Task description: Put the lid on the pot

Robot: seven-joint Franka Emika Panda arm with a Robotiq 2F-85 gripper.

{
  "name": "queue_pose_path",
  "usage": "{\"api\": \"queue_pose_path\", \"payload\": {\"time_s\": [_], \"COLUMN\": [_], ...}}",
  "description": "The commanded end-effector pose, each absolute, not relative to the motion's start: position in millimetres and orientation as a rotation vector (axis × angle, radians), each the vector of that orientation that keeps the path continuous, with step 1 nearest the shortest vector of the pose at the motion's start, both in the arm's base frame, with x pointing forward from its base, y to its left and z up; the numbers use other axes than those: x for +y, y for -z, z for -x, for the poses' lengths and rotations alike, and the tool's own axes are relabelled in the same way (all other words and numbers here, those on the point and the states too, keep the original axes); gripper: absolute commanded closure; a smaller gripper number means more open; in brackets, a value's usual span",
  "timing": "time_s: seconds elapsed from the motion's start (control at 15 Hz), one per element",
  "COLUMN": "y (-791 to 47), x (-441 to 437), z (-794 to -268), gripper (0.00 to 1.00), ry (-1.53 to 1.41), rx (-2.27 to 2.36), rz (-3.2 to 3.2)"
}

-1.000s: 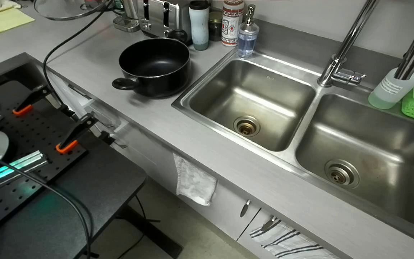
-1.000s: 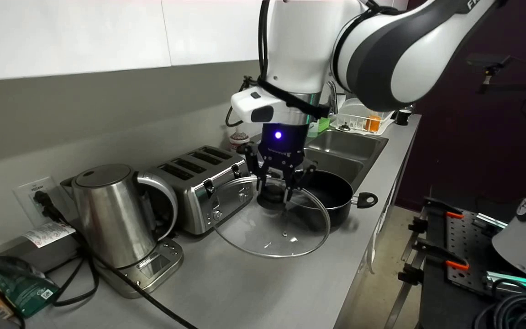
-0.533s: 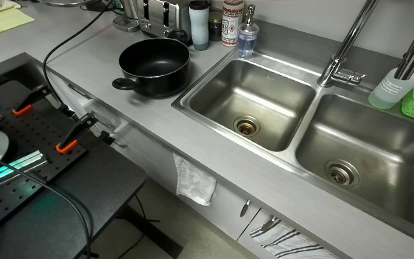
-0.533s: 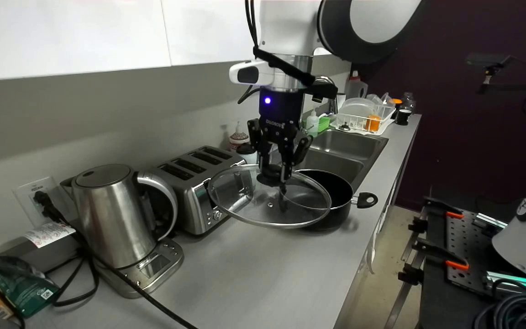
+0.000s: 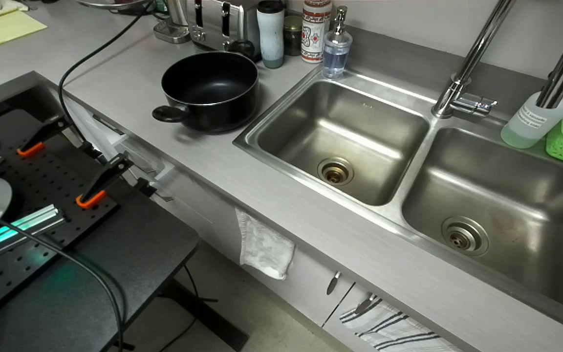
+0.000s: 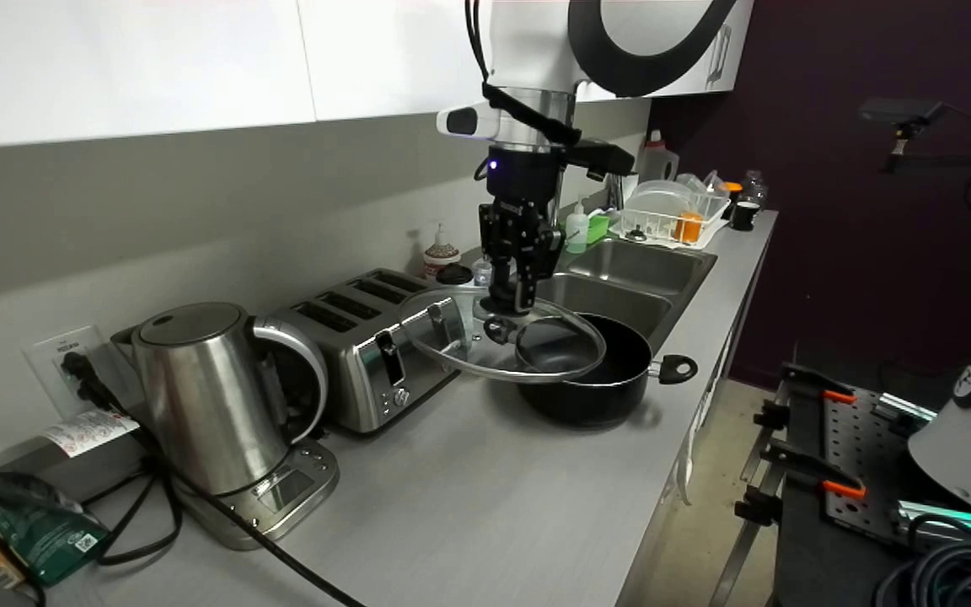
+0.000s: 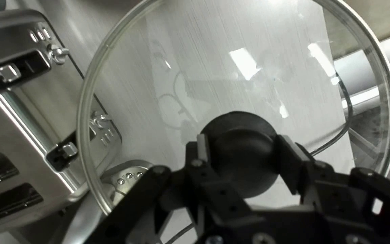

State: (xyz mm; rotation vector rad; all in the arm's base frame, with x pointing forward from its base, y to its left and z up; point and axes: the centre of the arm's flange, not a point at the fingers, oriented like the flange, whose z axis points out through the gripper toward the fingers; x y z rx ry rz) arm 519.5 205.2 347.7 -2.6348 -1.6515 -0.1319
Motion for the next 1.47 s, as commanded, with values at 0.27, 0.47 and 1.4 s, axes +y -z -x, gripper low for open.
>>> {"api": "queue_pose_path", "payload": {"time_s": [0.27,0.47,1.4], "y": [-353.3,-349.0,-337.6], "x": [163.4,146.3,65.7], "z": [-505.0,-499.4,-501.4], "gripper": [0.74,0.74,0.74], "ry": [0.159,0.152,0.197], "rx": [-1.101,-0.959,-0.349], "rz": [2.844,2.863,2.935]}}
